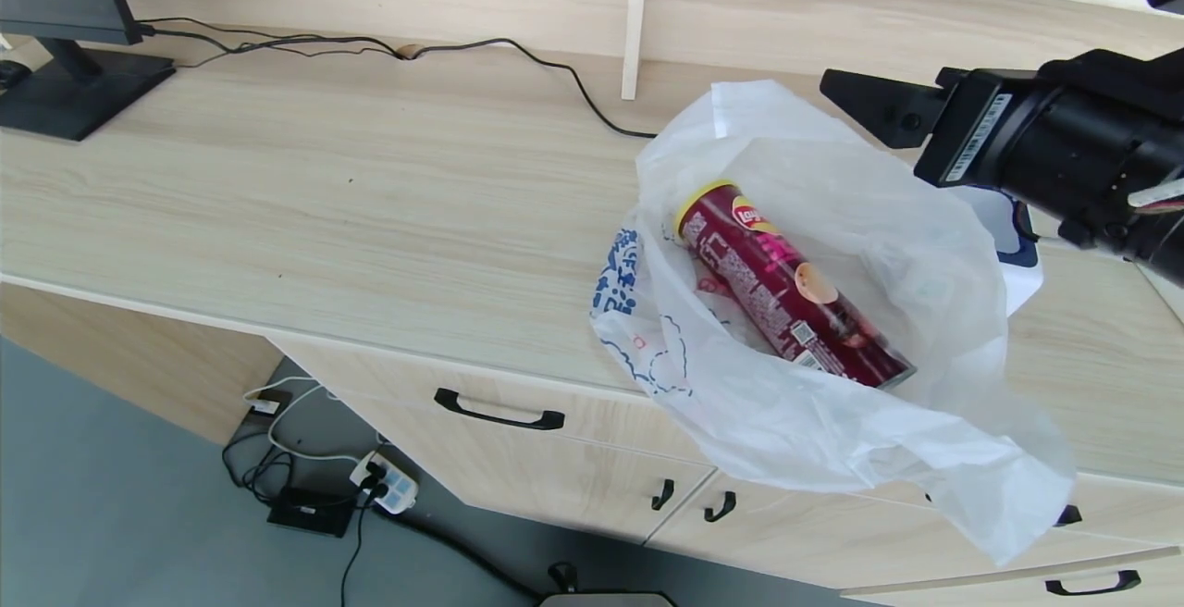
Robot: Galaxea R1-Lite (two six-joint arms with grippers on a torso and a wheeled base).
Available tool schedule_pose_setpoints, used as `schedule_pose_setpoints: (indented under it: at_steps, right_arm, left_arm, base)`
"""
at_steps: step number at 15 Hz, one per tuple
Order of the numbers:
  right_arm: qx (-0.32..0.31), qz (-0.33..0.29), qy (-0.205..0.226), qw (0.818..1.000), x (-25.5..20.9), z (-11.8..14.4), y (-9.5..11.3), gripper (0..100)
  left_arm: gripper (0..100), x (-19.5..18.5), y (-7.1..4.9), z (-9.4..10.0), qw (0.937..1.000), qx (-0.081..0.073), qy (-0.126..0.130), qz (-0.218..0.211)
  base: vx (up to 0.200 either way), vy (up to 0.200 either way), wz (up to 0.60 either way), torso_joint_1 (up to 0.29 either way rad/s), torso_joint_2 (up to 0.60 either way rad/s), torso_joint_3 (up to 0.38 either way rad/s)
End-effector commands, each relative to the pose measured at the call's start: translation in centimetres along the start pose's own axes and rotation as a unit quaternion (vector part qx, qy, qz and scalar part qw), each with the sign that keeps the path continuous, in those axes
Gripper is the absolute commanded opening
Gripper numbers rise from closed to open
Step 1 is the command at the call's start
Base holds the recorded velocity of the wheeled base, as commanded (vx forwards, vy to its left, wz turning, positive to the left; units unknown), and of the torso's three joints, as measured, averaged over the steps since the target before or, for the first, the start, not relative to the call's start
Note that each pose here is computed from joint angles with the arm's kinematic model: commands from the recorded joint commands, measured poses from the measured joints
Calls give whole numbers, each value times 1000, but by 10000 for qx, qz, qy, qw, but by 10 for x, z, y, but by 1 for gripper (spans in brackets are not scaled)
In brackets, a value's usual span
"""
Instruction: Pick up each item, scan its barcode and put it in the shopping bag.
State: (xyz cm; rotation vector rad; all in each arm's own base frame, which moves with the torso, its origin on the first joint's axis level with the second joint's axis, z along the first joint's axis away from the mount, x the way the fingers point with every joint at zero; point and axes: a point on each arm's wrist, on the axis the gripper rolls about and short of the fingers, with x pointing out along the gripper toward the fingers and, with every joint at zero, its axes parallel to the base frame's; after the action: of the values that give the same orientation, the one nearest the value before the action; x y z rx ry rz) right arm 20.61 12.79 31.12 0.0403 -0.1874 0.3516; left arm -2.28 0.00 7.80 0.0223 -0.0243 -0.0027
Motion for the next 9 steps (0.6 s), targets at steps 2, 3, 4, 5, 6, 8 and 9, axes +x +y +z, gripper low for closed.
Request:
schedule_pose_setpoints:
  at_steps: [2, 3, 4, 5, 6, 8, 9]
  right_arm:
    - [-66, 19, -207, 9998, -23, 20, -5, 100]
    - [-249, -3, -251, 9994, -24, 23, -5, 100]
    - [-236, 0, -214, 9995, -24, 20, -6, 100]
    - [-238, 8, -208, 9995, -25, 20, -6, 100]
    - [-241, 1, -192, 9995, -25, 19, -6, 100]
    - [-235, -1, -222, 9995, -25, 21, -6, 100]
    - [-223, 8, -208, 9995, -25, 19, -6, 100]
  left_arm:
    - [100, 0, 0, 0, 10000, 3, -1, 0]
    - [100, 0, 0, 0, 10000, 3, 6, -1]
    - [100, 0, 0, 0, 10000, 3, 14, -1]
    - [100, 0, 0, 0, 10000, 3, 14, -1]
    - [100, 0, 0, 0, 10000, -4, 14, -1]
    - [100, 0, 0, 0, 10000, -4, 6, -1]
    - [100, 0, 0, 0, 10000, -4, 14, -1]
  base:
    - [0, 0, 0, 0, 0, 0]
    - [0, 0, 0, 0, 0, 0]
    - [0, 0, 0, 0, 0, 0]
    - [0, 0, 0, 0, 0, 0]
    - [0, 0, 0, 0, 0, 0]
    - [0, 0, 0, 0, 0, 0]
    - [0, 0, -600, 2, 2, 2]
